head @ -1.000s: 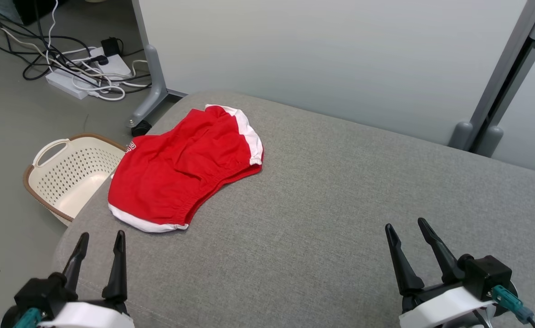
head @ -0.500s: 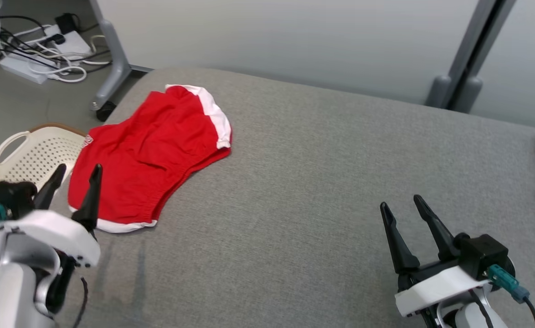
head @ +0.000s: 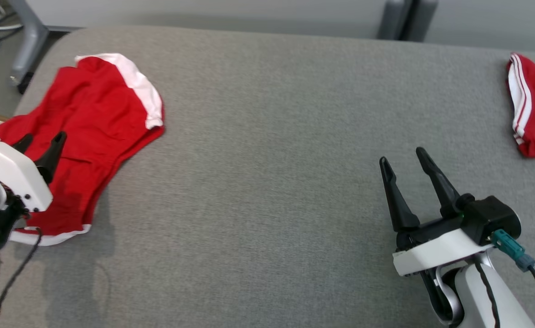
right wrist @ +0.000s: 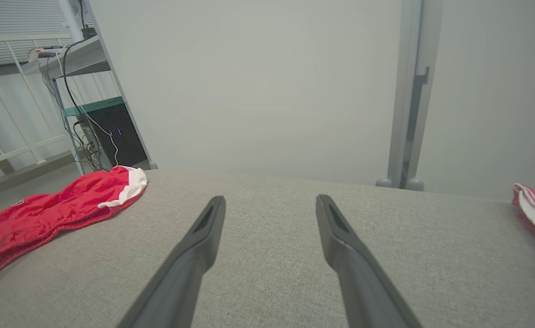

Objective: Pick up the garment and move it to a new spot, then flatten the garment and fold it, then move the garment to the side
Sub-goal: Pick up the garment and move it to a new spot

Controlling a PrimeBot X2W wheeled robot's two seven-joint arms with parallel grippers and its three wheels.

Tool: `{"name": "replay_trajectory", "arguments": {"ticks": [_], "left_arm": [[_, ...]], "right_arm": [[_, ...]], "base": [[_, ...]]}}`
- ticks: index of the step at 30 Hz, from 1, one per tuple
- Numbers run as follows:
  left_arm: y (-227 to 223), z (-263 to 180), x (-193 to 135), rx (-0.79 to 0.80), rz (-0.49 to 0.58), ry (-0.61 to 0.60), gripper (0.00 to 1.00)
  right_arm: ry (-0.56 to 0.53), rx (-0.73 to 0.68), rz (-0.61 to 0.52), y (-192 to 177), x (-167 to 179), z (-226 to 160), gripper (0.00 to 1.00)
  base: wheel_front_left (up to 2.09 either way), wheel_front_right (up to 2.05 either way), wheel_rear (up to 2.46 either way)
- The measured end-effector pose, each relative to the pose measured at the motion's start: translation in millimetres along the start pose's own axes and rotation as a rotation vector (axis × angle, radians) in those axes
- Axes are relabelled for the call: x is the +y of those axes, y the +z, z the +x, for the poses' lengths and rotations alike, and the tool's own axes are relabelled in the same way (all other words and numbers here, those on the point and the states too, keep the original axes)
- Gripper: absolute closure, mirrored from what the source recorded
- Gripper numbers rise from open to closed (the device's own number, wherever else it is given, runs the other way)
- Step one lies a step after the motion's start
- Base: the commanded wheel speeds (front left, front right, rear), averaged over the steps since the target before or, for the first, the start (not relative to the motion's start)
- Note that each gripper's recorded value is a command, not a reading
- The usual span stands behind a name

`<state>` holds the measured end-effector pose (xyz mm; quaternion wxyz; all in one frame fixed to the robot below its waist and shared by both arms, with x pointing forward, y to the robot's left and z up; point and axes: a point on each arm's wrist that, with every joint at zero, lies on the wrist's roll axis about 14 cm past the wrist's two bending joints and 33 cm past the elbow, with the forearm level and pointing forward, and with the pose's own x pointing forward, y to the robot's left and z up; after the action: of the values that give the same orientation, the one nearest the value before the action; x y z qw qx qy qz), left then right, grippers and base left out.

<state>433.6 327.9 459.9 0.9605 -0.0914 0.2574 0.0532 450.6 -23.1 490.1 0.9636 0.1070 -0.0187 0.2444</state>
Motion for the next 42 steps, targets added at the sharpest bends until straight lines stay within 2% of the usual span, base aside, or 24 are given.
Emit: {"name": "replay_trajectory", "arguments": {"ticks": [3, 7, 15, 20, 27, 28, 29, 31, 42], "left_arm": [[-11.1, 19.9, -0.8, 0.098, -0.001, -0.013, 0.0], [-11.3, 47.9, -4.2, 0.136, -0.029, -0.028, 0.0], [-47.1, 93.5, -25.5, 0.272, -0.055, -0.073, 0.0], [-82.1, 105.3, -42.6, 0.391, -0.066, -0.114, 0.0], [-96.6, 101.1, -46.2, 0.512, -0.068, -0.145, 0.0], [-97.4, 99.8, -46.8, 0.52, -0.069, -0.149, 0.21], [-97.7, 98.6, -47.2, 0.525, -0.07, -0.152, 0.5], [-98.7, 96.5, -48.5, 0.532, -0.062, -0.16, 1.0], [-89.8, 86.7, -58.4, 0.478, -0.01, -0.198, 1.0]], "right_arm": [[-0.033, 0.003, -0.007, -3.8, -15.0, 1.8, 0.0], [-0.078, 0.012, -0.009, -11.2, -34.3, 1.9, 0.0], [-0.143, 0.035, -0.011, -25.7, -63.5, 0.9, 0.0], [-0.176, 0.044, -0.005, -31.0, -76.2, -2.5, 0.0], [-0.196, 0.048, -0.004, -32.9, -82.9, -5.7, 0.0], [-0.197, 0.047, -0.004, -32.3, -83.1, -5.8, 0.0], [-0.197, 0.045, -0.005, -31.5, -83.2, -5.7, 0.0], [-0.196, 0.043, -0.005, -30.5, -82.6, -5.5, 0.0], [-0.186, 0.016, -0.01, -16.5, -76.5, -6.0, 0.0]], "base": [[0.0, 0.0, 0.0], [0.0, 0.0, 0.0], [0.0, 0.0, 0.0], [0.0, 0.0, 0.0], [0.0, 0.0, 0.0], [0.0, 0.0, 0.0], [0.0, 0.0, 0.0], [0.0, 0.0, 0.0], [0.0, 0.0, 0.0]]}}
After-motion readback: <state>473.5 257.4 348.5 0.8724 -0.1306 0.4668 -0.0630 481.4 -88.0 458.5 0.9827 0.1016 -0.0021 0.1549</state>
